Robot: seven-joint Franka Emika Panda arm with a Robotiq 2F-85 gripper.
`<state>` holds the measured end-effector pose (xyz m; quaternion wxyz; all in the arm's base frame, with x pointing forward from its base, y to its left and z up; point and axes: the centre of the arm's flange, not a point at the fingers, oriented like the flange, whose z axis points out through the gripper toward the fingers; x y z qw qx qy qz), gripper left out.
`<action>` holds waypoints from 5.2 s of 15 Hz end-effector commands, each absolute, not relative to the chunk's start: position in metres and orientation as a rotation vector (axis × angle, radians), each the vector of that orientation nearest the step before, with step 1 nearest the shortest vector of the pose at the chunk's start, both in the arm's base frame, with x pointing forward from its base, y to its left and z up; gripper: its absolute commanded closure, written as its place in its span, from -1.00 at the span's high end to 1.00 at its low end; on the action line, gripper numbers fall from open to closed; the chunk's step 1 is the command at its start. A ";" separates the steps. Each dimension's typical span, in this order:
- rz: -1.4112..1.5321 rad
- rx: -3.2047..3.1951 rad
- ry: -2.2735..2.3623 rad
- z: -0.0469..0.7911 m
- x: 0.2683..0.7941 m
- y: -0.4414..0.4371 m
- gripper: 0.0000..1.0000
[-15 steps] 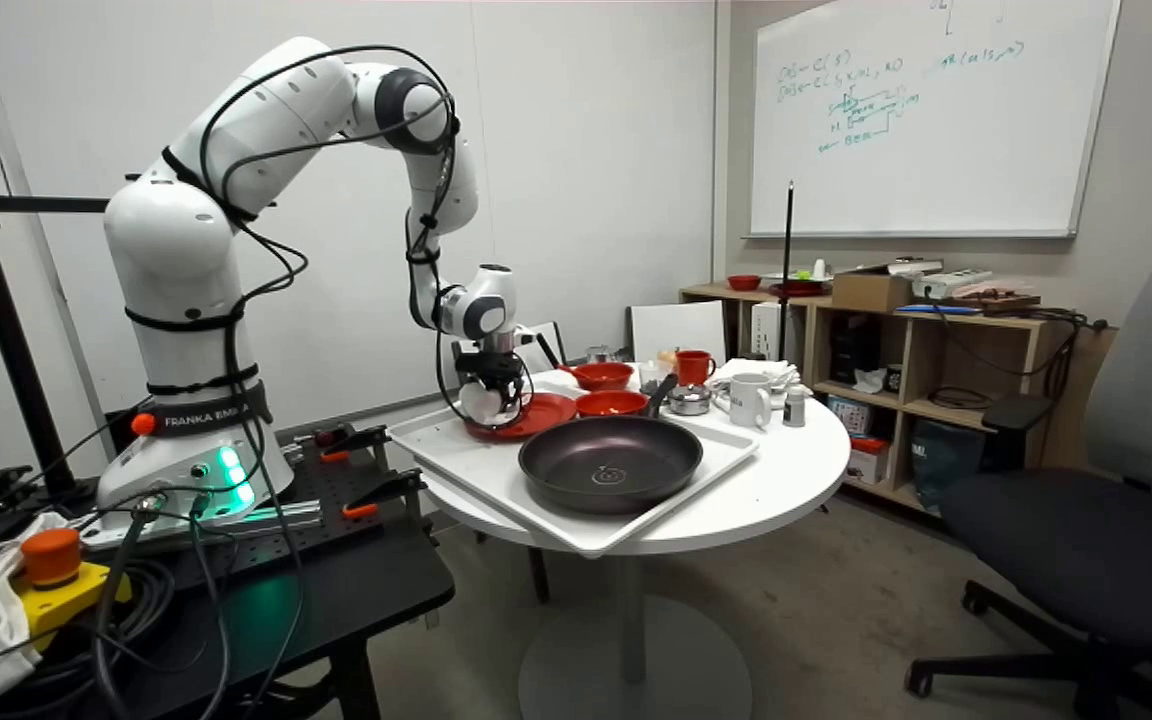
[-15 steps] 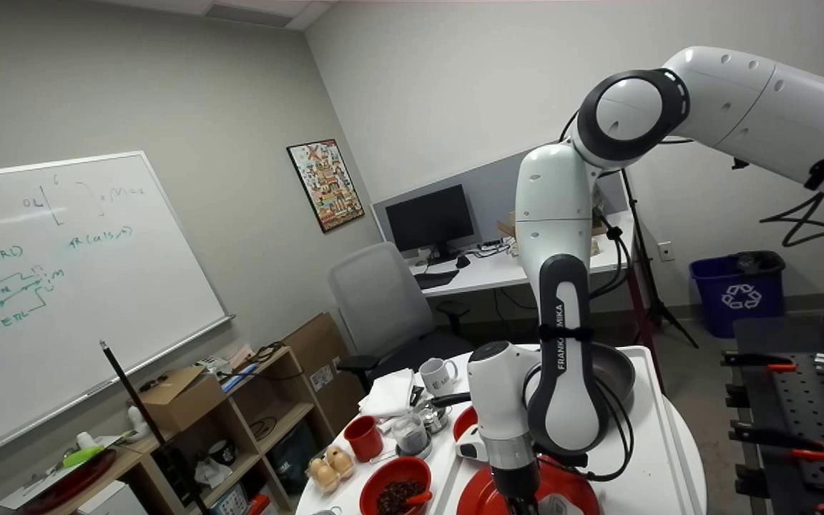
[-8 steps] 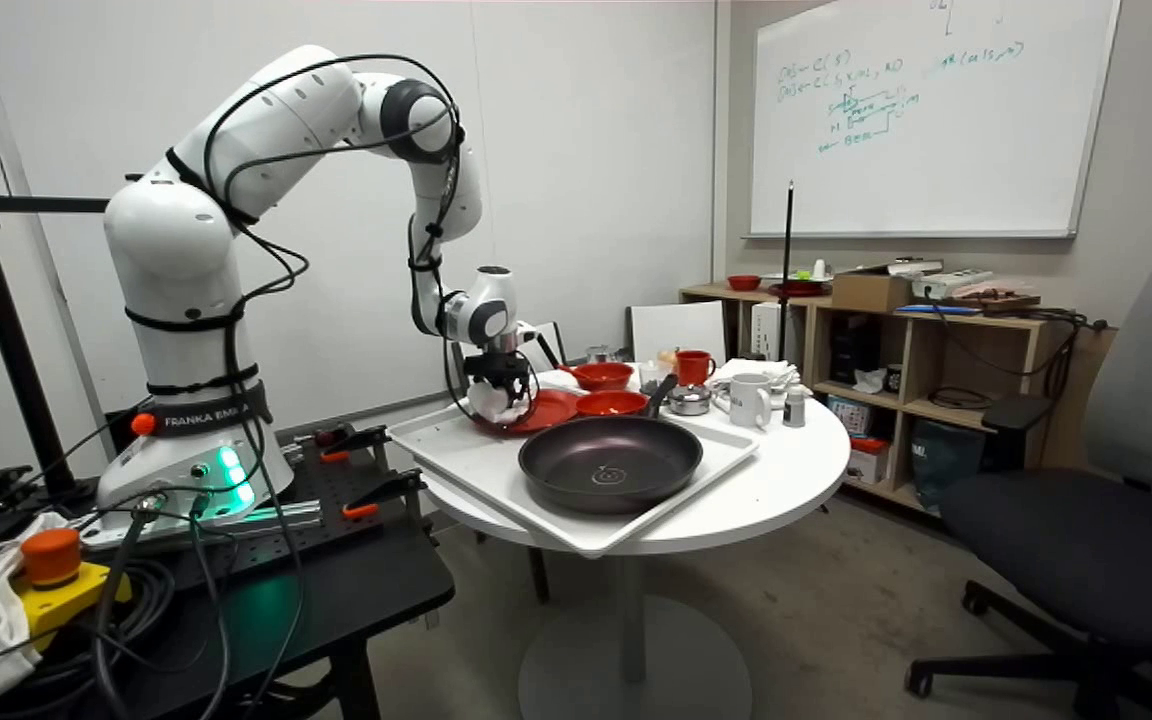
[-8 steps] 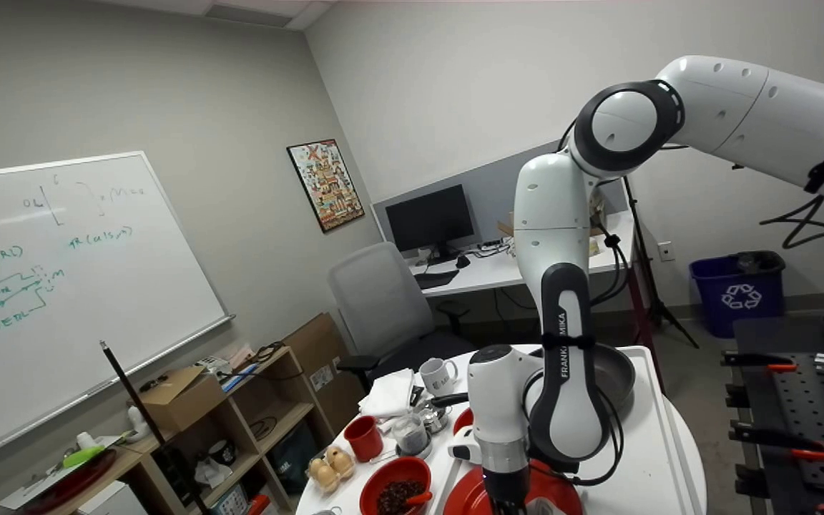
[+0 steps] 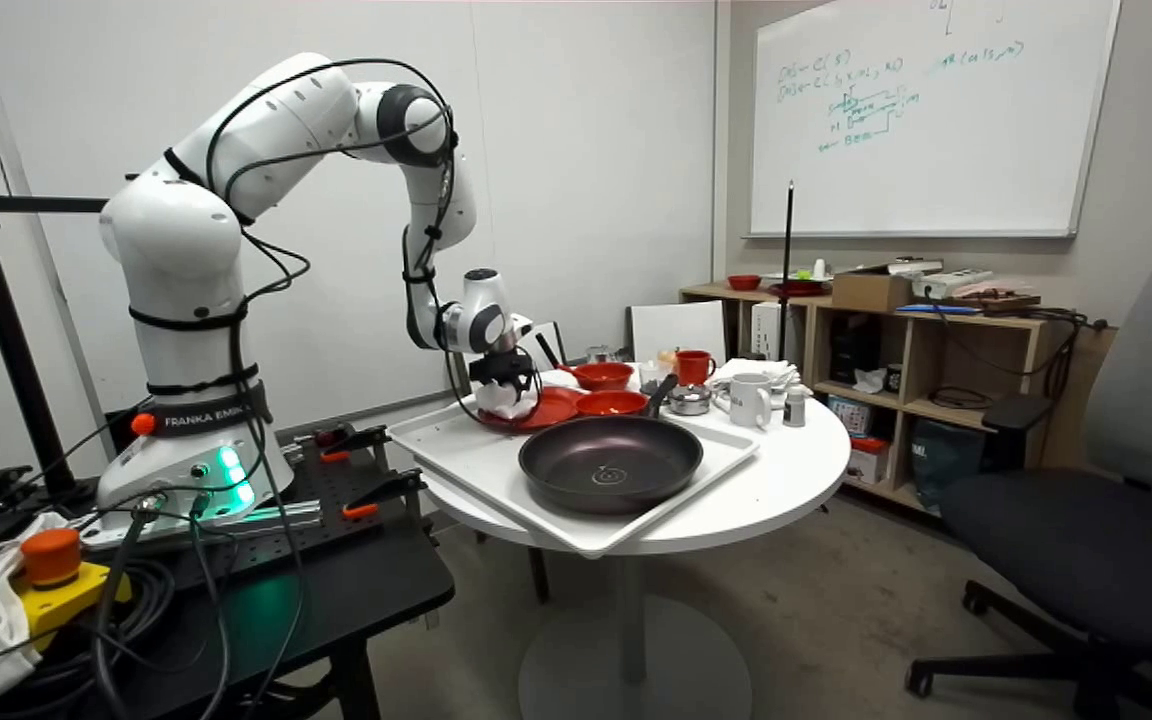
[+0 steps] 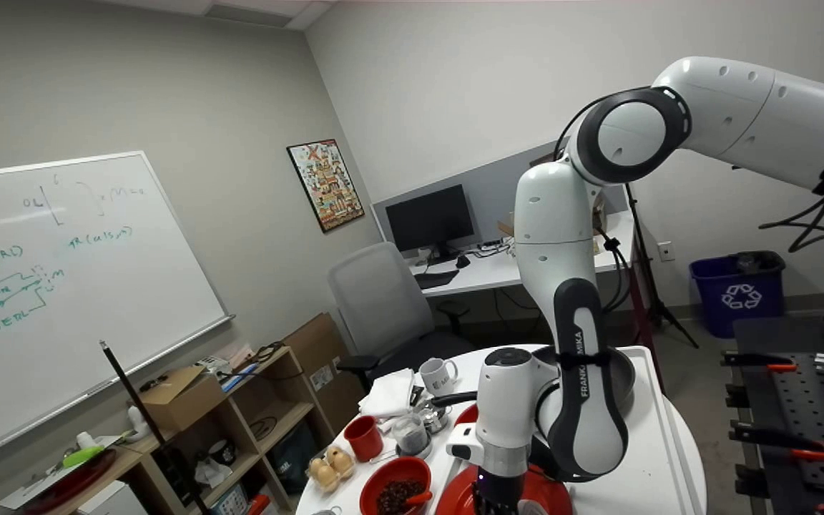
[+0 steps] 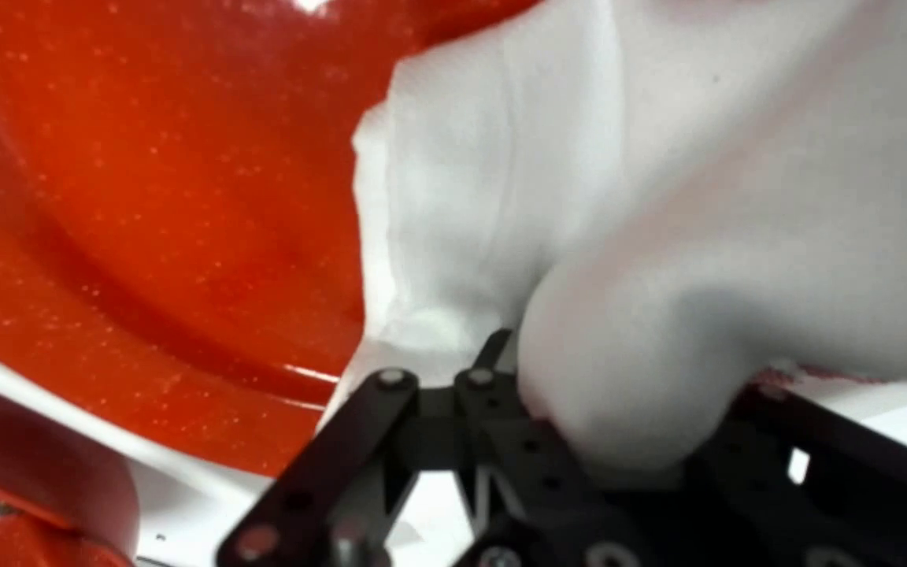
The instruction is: Use the cloth to wipe the plate
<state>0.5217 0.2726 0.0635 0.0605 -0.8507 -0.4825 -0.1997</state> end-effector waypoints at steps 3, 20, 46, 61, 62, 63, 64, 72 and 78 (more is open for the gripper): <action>-0.813 -2.539 -1.521 0.062 0.512 0.280 -0.79; -1.070 -2.572 -1.354 0.128 0.541 0.263 -0.79; -0.452 -2.641 -0.724 0.256 0.558 0.215 -0.79; -0.006 -2.598 -0.523 0.159 0.656 0.184 -0.79; 0.005 -2.608 -0.533 0.148 0.655 0.188 -0.79; 0.015 -2.613 -0.543 0.139 0.653 0.192 -0.79; 0.025 -2.616 -0.558 0.131 0.651 0.195 -0.79; 0.059 -2.584 -0.633 0.103 0.632 0.213 -0.79; 0.067 -2.541 -0.681 0.099 0.625 0.210 -0.79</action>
